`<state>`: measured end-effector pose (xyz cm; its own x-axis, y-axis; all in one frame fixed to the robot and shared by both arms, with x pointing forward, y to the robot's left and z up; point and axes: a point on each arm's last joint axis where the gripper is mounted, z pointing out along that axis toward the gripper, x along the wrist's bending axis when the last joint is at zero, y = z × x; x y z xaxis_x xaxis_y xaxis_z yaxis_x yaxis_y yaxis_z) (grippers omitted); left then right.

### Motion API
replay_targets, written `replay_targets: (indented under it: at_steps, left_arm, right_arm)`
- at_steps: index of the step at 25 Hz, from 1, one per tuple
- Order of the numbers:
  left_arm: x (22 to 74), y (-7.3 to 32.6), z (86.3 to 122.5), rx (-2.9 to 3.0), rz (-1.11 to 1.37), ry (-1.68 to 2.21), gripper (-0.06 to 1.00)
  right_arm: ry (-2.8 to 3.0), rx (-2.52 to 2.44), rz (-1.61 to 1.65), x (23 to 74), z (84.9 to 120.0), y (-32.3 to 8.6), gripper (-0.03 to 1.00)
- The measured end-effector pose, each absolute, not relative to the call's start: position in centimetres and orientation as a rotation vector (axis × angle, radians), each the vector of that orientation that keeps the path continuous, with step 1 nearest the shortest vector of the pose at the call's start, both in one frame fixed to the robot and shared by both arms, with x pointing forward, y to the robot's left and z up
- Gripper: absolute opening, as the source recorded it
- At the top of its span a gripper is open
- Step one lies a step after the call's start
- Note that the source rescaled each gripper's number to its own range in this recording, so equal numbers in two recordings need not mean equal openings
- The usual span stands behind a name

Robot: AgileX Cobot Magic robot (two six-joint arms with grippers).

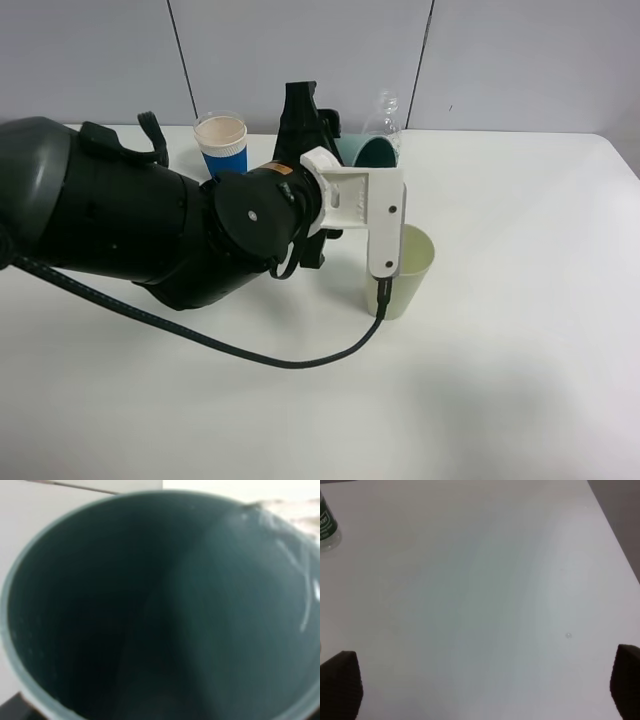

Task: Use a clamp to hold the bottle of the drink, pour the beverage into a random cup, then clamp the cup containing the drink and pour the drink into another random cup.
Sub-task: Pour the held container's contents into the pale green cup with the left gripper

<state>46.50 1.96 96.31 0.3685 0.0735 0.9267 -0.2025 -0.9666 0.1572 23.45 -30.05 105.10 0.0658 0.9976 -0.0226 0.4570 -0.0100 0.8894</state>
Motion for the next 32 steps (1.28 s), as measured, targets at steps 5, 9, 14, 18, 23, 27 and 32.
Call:
replay_targets:
  at_steps: [5, 9, 14, 18, 23, 27, 32]
  left_arm:
    - [46.5, 1.9, 96.4, 2.385, 1.656, -0.16, 0.01]
    - [46.5, 1.8, 96.4, 2.378, 1.664, -0.181, 0.01]
    - [46.5, 1.8, 96.5, 2.377, 1.692, -0.229, 0.01]
    - [46.6, 1.7, 96.8, 2.356, 1.727, -0.279, 0.01]
    - [46.6, 1.4, 97.0, 2.323, 1.758, -0.341, 0.01]
    - [46.6, 1.3, 97.1, 2.304, 1.783, -0.397, 0.01]
    - [46.6, 1.1, 97.4, 2.281, 1.828, -0.476, 0.01]
  right_arm:
    - [1.495, 1.575, 0.889, 23.4, 105.1, -30.1, 0.99]
    - [1.495, 1.575, 0.889, 23.4, 105.1, -30.1, 0.99]
    - [1.495, 1.575, 0.889, 23.4, 105.1, -30.1, 0.99]
    - [1.495, 1.575, 0.889, 23.4, 105.1, -30.1, 0.99]
    - [1.495, 1.575, 0.889, 23.4, 105.1, -30.1, 0.99]
    - [1.495, 1.575, 0.889, 23.4, 105.1, -30.1, 0.99]
    - [1.495, 1.575, 0.889, 23.4, 105.1, -30.1, 0.99]
